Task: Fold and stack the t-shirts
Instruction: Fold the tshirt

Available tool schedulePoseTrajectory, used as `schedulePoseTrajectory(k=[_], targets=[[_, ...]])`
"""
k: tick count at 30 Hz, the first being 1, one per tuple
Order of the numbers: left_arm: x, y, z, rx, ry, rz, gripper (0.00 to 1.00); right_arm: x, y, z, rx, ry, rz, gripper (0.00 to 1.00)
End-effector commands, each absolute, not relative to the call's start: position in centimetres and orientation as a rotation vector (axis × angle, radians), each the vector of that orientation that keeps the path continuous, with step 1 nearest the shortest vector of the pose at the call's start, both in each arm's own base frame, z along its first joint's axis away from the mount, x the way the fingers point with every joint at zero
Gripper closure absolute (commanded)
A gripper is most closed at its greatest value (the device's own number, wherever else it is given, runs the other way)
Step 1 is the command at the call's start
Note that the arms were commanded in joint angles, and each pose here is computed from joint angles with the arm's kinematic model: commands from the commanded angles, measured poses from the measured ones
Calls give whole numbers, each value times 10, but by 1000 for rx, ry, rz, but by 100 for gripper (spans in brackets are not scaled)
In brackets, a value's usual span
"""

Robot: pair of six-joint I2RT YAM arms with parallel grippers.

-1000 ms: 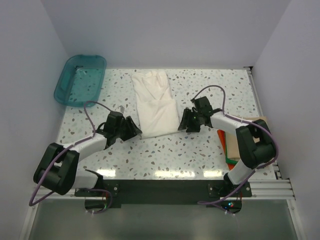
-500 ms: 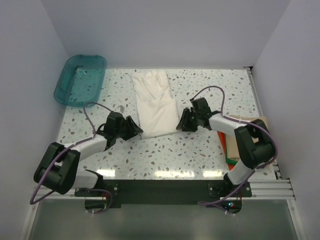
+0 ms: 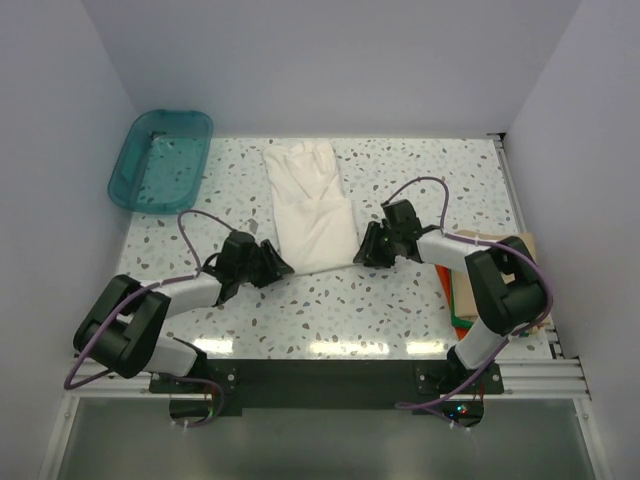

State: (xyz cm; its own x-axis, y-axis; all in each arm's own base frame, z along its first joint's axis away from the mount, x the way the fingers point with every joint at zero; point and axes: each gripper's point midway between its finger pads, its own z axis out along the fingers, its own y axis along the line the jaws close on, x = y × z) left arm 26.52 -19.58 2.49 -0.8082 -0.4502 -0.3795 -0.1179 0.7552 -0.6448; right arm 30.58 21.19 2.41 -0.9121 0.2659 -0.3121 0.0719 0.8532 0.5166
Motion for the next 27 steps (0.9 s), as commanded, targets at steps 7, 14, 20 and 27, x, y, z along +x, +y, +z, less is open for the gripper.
schedulePoseTrajectory(k=[7,14,20,27], targets=[[263,-193,2,-542,2440,-742,58,315,216,16,279,2622,730,65],[266,-191,3,-584,2425,-716,94,317,221,17,271,2610,761,87],[255,-193,17,-536,2422,-753,100,302,219,25,252,2605,802,100],[212,-203,25,-381,2456,-817,100,248,204,31,235,2601,863,100]])
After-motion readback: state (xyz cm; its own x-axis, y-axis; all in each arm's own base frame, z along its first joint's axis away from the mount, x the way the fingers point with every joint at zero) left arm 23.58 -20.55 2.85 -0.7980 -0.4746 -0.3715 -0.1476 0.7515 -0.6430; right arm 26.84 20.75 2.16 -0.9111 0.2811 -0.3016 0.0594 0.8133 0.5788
